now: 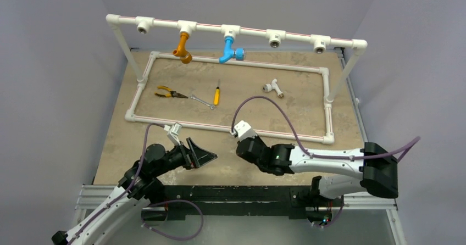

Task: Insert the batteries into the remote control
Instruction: Place the remote control at the center of the board.

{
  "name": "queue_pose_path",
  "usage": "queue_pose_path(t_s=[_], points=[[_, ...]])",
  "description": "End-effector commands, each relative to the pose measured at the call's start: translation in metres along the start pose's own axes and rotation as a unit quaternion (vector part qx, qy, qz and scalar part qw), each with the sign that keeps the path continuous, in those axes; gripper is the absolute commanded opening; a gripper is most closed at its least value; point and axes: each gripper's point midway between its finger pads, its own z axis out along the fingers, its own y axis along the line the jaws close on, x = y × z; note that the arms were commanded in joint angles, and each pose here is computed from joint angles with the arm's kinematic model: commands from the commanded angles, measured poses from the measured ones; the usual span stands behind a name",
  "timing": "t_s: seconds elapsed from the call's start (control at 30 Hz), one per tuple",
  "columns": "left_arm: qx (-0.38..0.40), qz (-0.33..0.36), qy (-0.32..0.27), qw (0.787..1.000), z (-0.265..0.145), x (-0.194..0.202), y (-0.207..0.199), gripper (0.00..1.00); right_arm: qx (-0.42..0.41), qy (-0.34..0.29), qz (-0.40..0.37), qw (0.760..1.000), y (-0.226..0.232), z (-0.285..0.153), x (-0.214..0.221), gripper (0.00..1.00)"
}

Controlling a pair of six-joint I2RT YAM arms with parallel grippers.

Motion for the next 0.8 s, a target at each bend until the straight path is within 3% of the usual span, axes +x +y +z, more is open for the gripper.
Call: queue_pose_path(t_s=[0.0,0.17,0.5,0.63,0.77], points=[[-0.012,0.02,-0.013,1.0,-0.009,-0.008,-0.005,1.0,-0.005,-0.038,-0.06,0.997,0.029,-0.002,-0.005,0.0],[-0.012,0.019,-0.017,1.0,-0.01,-0.006,-0.001,1.0,-0.028,-0.038,-0.09,0.995,0.054,0.004,0.01,0.03],[-0.015,0.013,-0.019,1.0,-0.008,-0.007,0.001,1.0,0.03,0.036,-0.095,0.994,0.057,0.021,0.036,0.1],[-0.015,0.014,-0.019,1.0,-0.008,-0.007,0.001,1.0,0.007,0.056,-0.088,0.994,0.068,0.023,0.046,0.23],[-0.013,0.014,-0.02,1.0,-0.008,-0.006,0.001,1.0,-0.009,0.071,-0.093,0.993,0.074,0.023,0.052,0.3]])
